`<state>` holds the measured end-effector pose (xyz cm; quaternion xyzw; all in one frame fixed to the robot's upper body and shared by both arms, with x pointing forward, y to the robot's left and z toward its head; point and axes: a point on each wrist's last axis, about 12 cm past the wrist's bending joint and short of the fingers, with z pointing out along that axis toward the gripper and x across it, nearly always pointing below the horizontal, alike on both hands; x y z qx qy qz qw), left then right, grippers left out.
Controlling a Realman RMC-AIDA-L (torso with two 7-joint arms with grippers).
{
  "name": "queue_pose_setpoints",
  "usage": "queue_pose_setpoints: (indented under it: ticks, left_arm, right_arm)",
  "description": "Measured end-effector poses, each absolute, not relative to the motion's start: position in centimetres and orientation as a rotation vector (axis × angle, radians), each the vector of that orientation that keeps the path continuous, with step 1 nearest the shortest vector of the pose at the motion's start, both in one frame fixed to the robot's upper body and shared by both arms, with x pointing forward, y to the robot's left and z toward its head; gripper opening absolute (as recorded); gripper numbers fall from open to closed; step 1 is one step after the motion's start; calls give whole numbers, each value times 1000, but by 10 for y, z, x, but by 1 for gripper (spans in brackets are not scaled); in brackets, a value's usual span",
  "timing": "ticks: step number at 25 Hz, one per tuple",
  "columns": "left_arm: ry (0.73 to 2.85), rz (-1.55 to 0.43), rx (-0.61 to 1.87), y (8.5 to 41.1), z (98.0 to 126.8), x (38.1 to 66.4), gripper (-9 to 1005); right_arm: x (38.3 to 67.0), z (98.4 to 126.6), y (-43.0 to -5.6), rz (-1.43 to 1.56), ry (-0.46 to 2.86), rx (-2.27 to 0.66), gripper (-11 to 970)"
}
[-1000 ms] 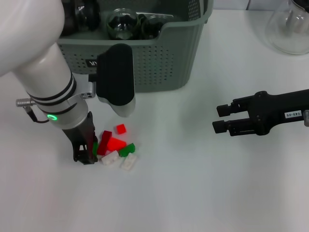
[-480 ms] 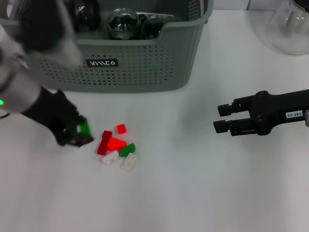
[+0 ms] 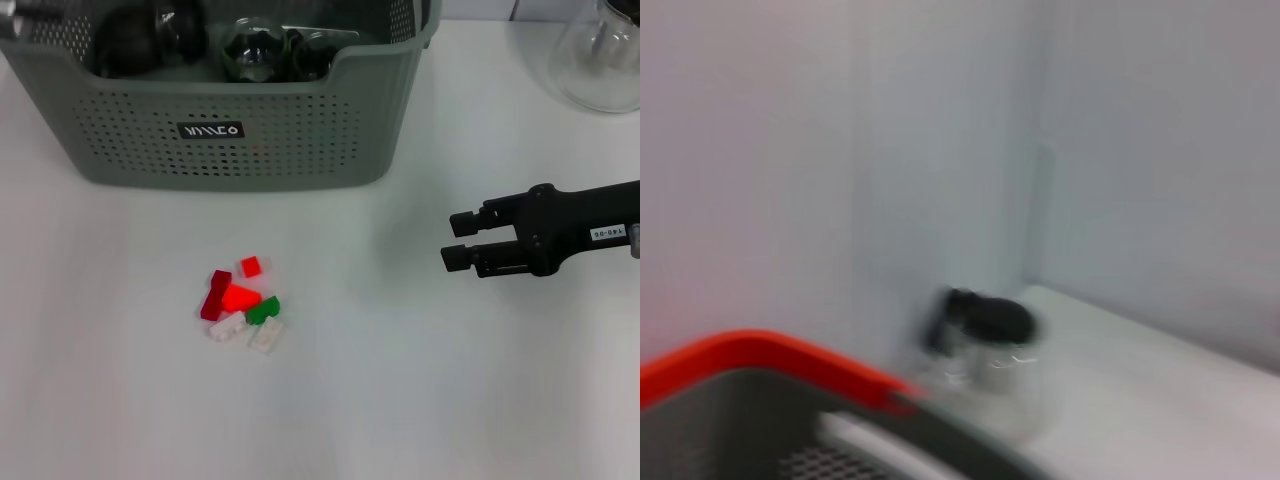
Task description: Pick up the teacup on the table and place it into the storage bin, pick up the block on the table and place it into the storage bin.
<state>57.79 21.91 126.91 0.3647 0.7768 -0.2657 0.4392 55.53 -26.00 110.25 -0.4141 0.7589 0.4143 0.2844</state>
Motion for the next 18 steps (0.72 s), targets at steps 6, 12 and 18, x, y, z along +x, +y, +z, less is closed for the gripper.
queue_pose_setpoints:
  ticks: [6,12,18]
  left_arm:
    - [2152,-392,816,202,1268,629,450]
    - [2290,-191,848,192,1263,648,460]
    - [2397,-79,824,201,1270,653,470]
  right_arm:
    - [556,1104,-260,1105,2030,-1110,598]
    - [557,1105,-263,1099,2039,-1104,597]
    - [558,1106,-264,1092,2042,-1106,597]
